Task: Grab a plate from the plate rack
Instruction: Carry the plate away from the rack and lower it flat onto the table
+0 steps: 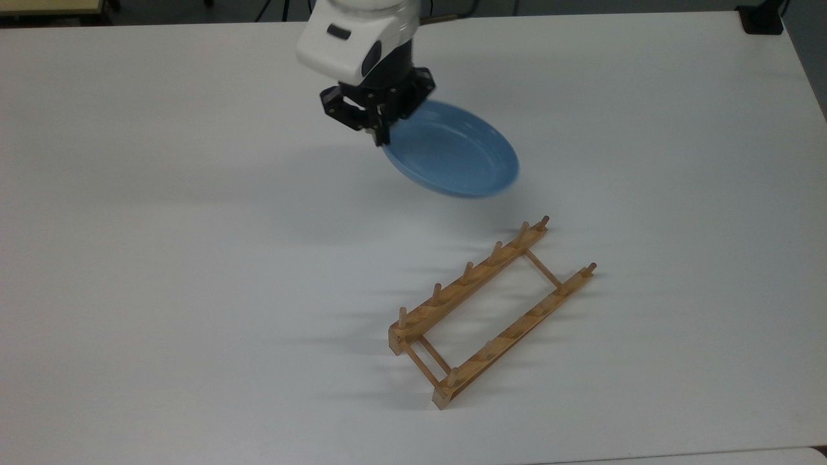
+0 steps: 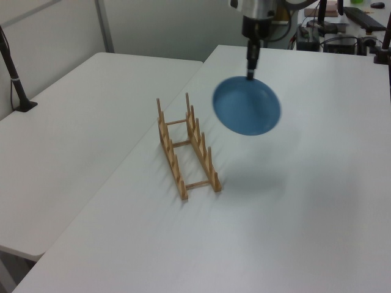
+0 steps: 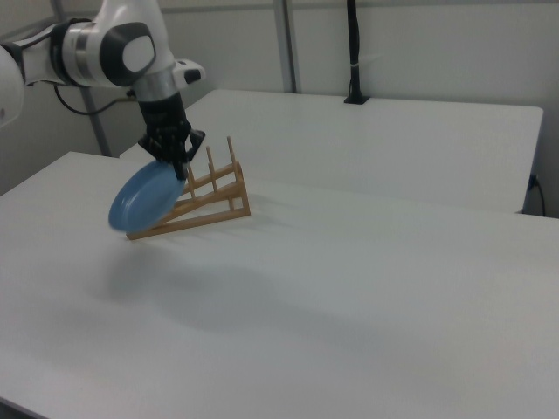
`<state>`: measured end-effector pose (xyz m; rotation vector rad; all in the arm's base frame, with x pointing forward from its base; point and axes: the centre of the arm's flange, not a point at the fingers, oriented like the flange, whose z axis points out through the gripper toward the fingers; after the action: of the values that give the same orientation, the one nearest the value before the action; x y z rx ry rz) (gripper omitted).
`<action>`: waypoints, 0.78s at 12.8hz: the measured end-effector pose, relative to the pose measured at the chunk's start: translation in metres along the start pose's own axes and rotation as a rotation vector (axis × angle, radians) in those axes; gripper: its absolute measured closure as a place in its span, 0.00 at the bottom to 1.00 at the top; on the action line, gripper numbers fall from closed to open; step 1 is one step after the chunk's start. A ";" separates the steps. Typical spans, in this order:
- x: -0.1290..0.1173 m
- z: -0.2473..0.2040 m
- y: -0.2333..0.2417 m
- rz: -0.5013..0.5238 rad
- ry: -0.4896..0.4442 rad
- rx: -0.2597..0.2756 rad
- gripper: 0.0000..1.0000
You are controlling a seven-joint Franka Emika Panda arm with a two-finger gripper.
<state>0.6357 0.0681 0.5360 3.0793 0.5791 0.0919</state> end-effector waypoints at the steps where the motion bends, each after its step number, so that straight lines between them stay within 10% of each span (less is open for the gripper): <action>1: -0.012 0.012 0.014 -0.110 -0.066 0.027 0.96; 4: -0.032 0.064 0.037 -0.340 -0.175 0.099 0.96; 10: -0.039 0.191 0.044 -0.478 -0.343 0.247 0.95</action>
<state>0.6263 0.0133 0.3436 2.9591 1.3538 -0.5322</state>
